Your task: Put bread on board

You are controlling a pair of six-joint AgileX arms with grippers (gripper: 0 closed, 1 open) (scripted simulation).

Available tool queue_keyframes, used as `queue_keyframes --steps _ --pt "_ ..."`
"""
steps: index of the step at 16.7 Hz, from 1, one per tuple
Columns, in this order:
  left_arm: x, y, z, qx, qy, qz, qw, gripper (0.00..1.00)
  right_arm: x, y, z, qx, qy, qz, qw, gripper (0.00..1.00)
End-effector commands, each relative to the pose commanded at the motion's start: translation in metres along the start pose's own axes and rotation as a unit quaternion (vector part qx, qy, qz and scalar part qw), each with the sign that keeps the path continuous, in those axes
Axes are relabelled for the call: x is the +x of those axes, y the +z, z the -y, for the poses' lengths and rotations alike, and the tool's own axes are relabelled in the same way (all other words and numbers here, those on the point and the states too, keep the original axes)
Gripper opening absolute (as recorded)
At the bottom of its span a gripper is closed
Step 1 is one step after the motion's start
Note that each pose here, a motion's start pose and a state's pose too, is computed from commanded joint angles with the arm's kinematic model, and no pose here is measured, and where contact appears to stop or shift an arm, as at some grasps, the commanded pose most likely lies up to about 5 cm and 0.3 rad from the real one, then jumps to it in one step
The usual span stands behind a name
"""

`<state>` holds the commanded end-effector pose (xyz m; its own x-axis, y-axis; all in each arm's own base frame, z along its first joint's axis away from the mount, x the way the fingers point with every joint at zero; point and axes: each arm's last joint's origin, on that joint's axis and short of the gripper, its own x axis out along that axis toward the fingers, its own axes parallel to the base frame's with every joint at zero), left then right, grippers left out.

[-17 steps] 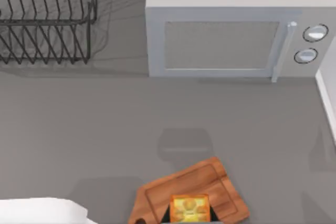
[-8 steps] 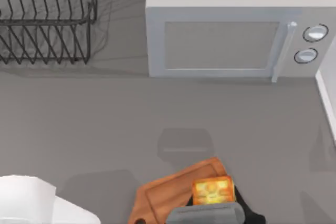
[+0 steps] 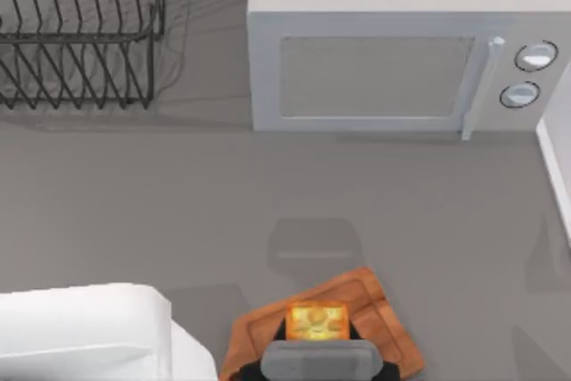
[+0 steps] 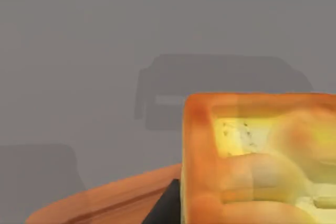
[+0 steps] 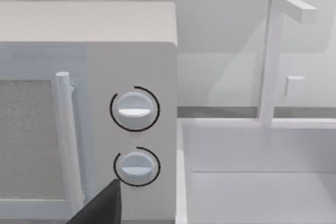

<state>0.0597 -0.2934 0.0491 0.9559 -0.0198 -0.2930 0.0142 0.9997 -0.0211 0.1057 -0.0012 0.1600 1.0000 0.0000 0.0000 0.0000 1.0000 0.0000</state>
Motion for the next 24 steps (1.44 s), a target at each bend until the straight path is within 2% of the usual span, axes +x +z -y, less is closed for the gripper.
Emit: queue_keyframes --steps 5,18,24 --pt "0.0011 -0.0025 -0.0022 0.008 0.002 -0.002 1.0 0.0 0.0 0.0 0.0 0.0 0.0 0.0 1.0 1.0" --pt "0.0011 -0.0025 -0.0022 0.008 0.002 -0.002 1.0 0.98 0.0 0.0 0.0 0.0 0.0 0.0 1.0 1.0" --pt "0.0011 -0.0025 -0.0022 0.008 0.002 -0.002 1.0 1.0 0.0 0.0 0.0 0.0 0.0 0.0 1.0 1.0"
